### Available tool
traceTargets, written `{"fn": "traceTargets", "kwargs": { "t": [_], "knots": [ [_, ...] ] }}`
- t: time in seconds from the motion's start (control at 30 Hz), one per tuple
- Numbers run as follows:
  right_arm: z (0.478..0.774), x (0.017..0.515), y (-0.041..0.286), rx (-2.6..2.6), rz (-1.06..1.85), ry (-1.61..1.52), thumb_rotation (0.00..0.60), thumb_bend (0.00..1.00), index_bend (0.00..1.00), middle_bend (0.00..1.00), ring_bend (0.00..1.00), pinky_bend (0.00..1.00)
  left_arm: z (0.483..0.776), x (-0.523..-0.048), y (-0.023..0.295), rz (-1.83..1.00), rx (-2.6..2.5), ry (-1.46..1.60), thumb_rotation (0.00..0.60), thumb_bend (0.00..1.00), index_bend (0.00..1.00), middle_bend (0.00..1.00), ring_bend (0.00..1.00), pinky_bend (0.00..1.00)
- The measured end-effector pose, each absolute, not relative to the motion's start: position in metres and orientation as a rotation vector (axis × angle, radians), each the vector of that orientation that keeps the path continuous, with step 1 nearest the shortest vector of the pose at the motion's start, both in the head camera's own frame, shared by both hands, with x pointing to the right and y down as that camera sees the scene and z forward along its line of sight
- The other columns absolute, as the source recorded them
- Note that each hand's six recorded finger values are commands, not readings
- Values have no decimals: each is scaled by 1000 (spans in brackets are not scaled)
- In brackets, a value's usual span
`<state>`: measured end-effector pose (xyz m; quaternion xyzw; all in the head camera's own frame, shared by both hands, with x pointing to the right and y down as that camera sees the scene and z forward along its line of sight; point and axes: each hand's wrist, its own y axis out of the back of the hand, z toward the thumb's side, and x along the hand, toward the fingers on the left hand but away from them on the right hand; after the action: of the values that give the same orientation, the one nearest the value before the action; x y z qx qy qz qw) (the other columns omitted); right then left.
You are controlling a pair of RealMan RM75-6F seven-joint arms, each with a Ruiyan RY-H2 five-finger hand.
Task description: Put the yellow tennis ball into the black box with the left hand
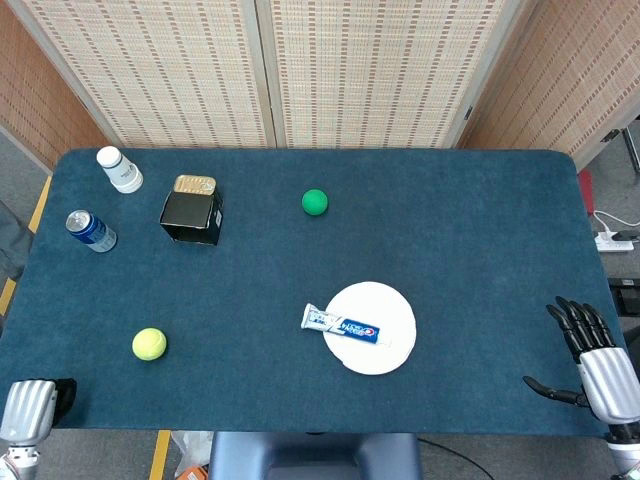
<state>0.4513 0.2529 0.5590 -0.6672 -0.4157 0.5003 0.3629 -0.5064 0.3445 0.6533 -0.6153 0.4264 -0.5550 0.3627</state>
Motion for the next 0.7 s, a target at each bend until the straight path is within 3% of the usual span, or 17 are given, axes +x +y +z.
{"fn": "traceTargets", "kwargs": {
  "t": [0.27,0.7],
  "knots": [
    [561,453,252,-1715,1307,-1067,600,0,31,0,0,0,685,-461,365,-1392,-1735,976,600,664,1000,1000,1000,1000],
    [560,454,251,-1717,1313,-1069,600,0,31,0,0,0,703,-438,345,-1344,-1742,885,600,663,1000,1000,1000,1000]
  ]
}}
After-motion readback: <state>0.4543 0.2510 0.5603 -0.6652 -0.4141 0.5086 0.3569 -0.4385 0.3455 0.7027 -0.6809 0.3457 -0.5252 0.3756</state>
